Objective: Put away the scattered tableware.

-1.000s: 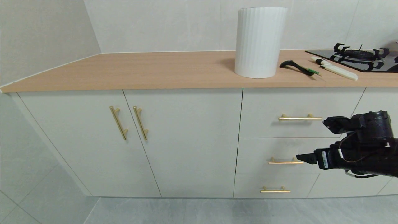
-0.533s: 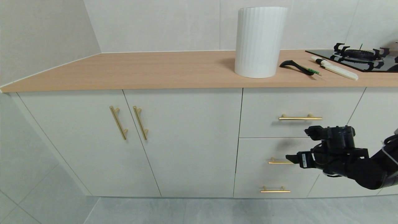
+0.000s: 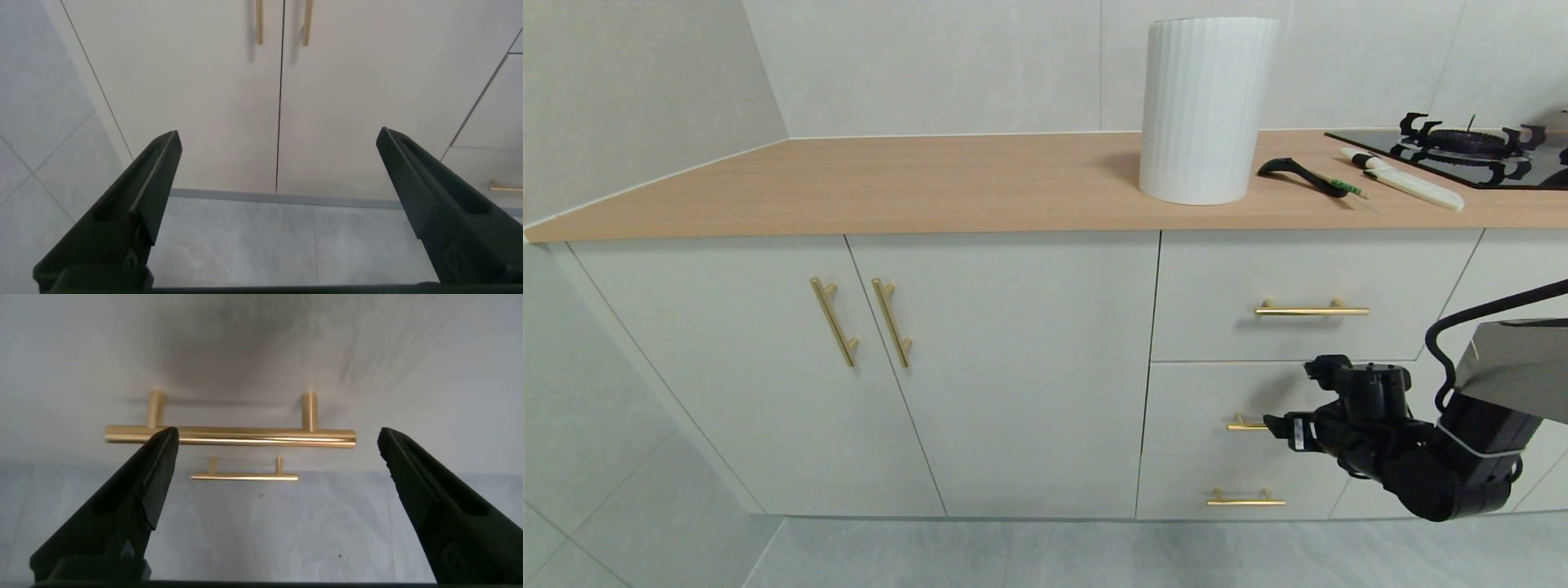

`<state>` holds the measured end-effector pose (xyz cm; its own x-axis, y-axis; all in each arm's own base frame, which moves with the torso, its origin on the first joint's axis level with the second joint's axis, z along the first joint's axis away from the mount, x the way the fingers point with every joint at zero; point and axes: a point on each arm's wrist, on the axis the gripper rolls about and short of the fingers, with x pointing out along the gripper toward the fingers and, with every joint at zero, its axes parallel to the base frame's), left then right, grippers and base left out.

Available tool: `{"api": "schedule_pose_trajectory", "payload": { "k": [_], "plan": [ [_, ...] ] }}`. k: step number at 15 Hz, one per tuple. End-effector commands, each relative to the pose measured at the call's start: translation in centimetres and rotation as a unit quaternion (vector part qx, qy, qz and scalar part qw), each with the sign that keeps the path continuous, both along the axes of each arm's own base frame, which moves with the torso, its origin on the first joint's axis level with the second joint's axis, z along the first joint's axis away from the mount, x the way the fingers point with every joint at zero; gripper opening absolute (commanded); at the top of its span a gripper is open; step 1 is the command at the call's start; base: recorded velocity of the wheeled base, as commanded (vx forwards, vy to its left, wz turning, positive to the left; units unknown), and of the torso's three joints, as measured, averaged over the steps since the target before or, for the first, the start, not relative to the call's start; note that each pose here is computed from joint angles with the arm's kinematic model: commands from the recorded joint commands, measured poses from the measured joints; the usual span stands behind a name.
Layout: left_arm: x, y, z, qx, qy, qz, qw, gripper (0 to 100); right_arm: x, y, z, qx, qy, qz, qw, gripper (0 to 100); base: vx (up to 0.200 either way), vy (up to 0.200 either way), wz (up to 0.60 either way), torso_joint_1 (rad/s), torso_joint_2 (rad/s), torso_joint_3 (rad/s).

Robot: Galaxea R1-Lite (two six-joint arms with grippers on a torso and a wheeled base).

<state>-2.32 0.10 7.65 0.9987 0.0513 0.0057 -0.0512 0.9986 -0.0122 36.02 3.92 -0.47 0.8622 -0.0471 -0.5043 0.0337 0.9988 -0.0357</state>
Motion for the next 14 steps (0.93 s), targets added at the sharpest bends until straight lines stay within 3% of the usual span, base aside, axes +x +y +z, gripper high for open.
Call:
{"api": "schedule_pose_trajectory", "payload": {
  "k": [1, 7, 14],
  "plan": [
    [0.0, 0.0, 0.0, 0.0, 0.001, 0.0, 1.0, 100, 0.3, 0.0, -1.2, -0.004, 0.012, -0.005, 1.0, 100, 0.0, 0.0, 0.0, 0.0, 0.0, 0.0],
    [0.0, 0.0, 0.0, 0.0, 0.001, 0.0, 1.0, 100, 1.4, 0.0, -2.2, -0.015, -0.018, -0.032, 0.999, 100, 0.0, 0.0, 0.0, 0.0, 0.0, 0.0],
    [0.0, 0.0, 0.0, 0.0, 0.001, 0.0, 1.0, 100, 1.8, 0.0, -2.9, -0.025, -0.014, -0.045, 0.999, 100, 0.0, 0.0, 0.0, 0.0, 0.0, 0.0]
  ]
}}
